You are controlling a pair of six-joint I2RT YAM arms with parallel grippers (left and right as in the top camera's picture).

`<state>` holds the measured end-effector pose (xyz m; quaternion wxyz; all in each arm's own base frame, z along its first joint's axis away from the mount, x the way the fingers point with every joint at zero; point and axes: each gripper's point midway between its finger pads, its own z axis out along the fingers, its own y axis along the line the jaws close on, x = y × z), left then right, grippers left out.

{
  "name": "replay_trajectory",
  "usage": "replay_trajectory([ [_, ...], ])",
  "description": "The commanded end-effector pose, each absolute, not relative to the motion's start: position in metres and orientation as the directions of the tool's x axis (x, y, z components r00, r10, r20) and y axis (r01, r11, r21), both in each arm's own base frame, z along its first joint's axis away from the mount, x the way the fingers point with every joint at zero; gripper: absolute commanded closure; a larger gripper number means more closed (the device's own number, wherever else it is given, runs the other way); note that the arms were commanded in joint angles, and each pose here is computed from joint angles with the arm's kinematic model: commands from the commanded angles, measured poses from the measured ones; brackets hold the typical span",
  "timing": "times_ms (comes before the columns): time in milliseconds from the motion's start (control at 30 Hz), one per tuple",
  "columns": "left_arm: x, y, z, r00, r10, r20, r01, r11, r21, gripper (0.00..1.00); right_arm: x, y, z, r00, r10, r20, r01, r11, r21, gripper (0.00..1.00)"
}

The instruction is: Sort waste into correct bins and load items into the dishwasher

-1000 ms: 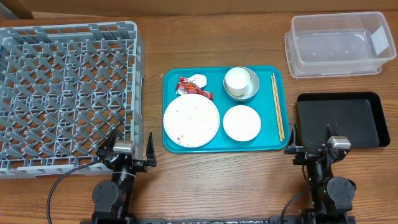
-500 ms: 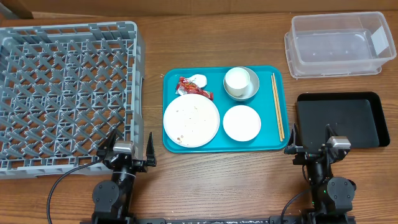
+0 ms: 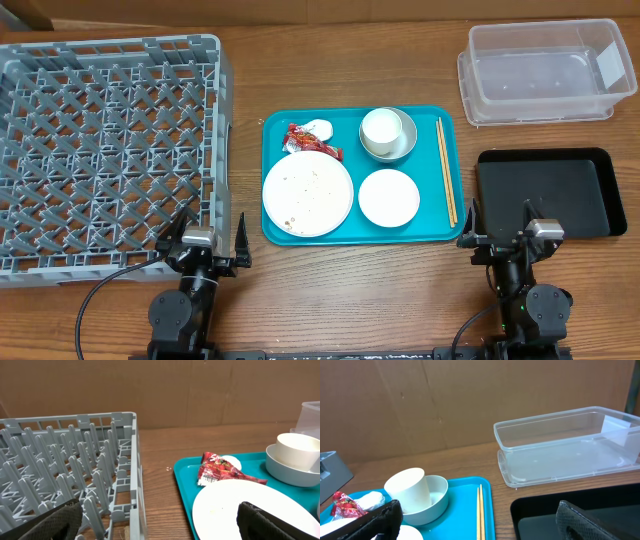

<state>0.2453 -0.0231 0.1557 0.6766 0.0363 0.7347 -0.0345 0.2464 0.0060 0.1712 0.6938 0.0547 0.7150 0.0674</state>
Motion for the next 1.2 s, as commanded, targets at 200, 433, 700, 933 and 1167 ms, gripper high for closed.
replay_trajectory([
  [200,0.245,-0.024,0.156,-0.077,0.019,-0.997,0.101,0.995,0.011,0.00,0.246,0.005,0.170,-0.023,0.169,-0.985,-0.010,0.986,0.169,0.00],
  [433,0.245,-0.024,0.156,-0.077,0.019,-0.997,0.101,0.995,0.011,0.00,0.246,0.005,0.170,-0.023,0.169,-0.985,-0.010,0.986,0.169,0.00],
  [700,0.245,-0.024,0.156,-0.076,0.019,-0.997,0.102,0.995,0.011,0.00,0.246,0.005,0.170,-0.024,0.169,-0.985,-0.010,0.986,0.169,0.00],
  [933,0.245,-0.026,0.157,-0.071,0.017,-0.997,0.114,0.993,0.008,0.00,0.246,0.005,0.170,-0.024,0.169,-0.985,-0.010,0.986,0.169,0.00],
  [1167,0.227,-0.085,0.188,-0.035,-0.182,-0.983,0.461,0.869,-0.177,0.00,0.246,0.005,0.170,-0.023,0.169,-0.985,-0.010,0.986,0.169,0.00],
])
